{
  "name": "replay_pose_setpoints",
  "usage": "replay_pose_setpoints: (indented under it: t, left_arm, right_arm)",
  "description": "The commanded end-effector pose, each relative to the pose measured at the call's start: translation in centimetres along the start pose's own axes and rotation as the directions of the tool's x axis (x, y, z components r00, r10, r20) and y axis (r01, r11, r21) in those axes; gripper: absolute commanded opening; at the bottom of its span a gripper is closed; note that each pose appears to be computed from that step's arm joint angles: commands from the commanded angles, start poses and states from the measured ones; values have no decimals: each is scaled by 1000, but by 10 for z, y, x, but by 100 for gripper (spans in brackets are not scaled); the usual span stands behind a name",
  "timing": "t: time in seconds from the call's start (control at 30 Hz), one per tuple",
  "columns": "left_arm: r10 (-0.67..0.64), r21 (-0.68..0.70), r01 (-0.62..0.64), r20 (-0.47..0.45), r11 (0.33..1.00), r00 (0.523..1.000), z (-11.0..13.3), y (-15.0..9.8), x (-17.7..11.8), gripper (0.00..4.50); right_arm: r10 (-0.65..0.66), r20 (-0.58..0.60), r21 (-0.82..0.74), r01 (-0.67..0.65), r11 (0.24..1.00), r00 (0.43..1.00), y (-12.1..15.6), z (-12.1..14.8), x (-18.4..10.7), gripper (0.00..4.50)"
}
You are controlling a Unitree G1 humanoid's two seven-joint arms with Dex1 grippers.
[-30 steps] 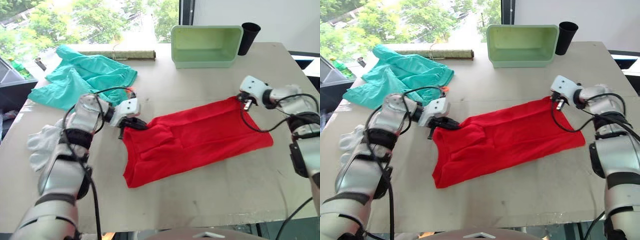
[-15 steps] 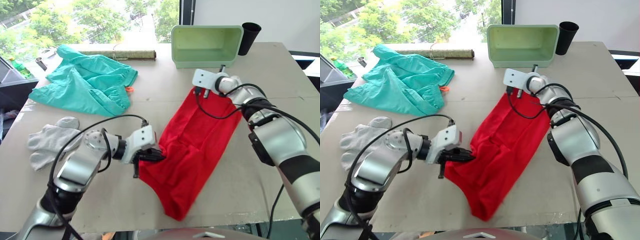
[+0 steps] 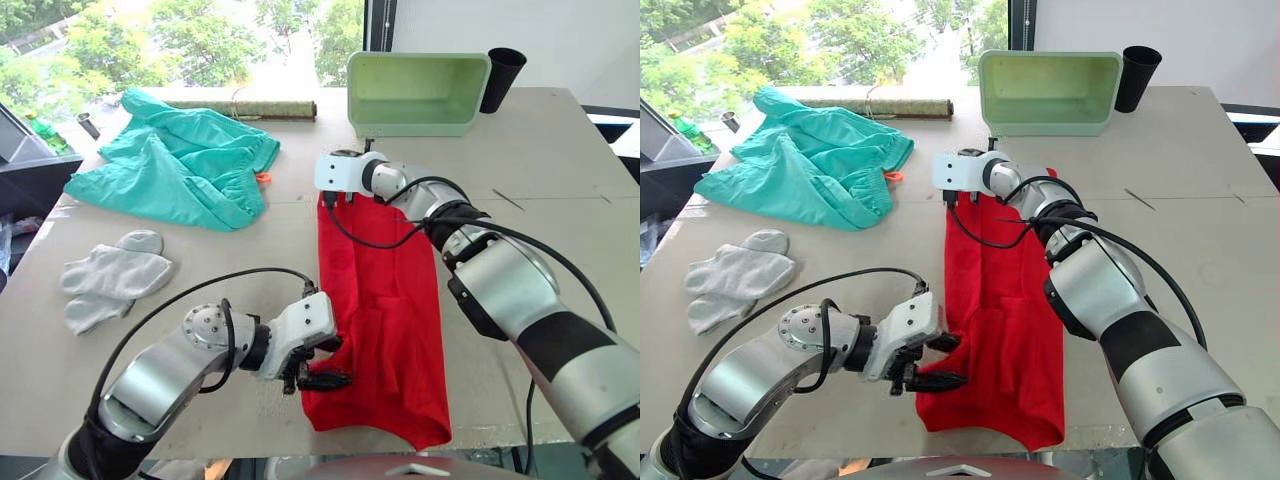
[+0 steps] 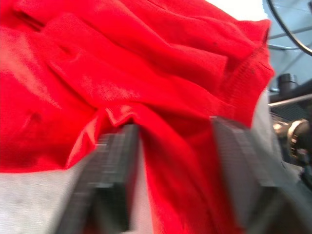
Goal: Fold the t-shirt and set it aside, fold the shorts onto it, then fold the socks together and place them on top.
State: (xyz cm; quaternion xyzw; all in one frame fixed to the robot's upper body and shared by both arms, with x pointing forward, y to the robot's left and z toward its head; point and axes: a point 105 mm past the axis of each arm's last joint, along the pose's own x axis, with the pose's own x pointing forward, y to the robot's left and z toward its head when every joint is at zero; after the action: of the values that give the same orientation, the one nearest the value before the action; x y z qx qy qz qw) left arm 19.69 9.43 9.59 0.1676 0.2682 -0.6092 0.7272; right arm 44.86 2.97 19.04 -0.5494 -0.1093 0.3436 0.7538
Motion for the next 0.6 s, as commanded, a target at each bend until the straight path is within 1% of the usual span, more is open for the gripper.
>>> replay_pose_setpoints:
  t: [0.03,0.07,0.1,0.13,0.2,0.27,0.4,0.47,0.53,0.6]
  left_arm:
    - [35,98,-44,97,994,995,13,5,-15,450]
    - [37,107,-49,111,993,993,13,4,-21,450]
    - [31,91,-41,117,995,993,12,3,-27,450]
    - [21,96,-34,128,995,992,11,0,-33,450]
    - [3,118,-20,144,993,990,11,-3,-43,450]
    - [-25,112,9,146,994,989,9,-8,-52,450]
    - [-58,149,40,116,988,992,3,-10,-69,450]
    - [-65,216,48,74,975,995,-2,-6,-73,450]
    - [-63,284,48,43,958,997,-7,0,-76,450]
    - [-20,418,12,15,908,1000,-11,20,-76,450]
  right_arm:
    - [-118,46,58,115,992,992,-36,2,-10,303]
    - [-135,49,88,130,988,990,-43,-3,-14,344]
    - [-144,49,113,138,984,988,-48,-8,-18,416]
    - [-139,53,140,131,981,989,-51,-14,-23,443]
    - [-118,68,181,105,978,991,-54,-25,-33,447]
    - [-92,107,224,67,972,990,-57,-33,-44,447]
    - [-7,236,307,-68,949,972,-52,-56,-78,447]
    - [71,322,320,-179,930,944,-38,-71,-104,447]
    - [119,376,314,-247,917,919,-26,-81,-125,447]
    - [179,390,324,-317,891,903,-4,-102,-158,447]
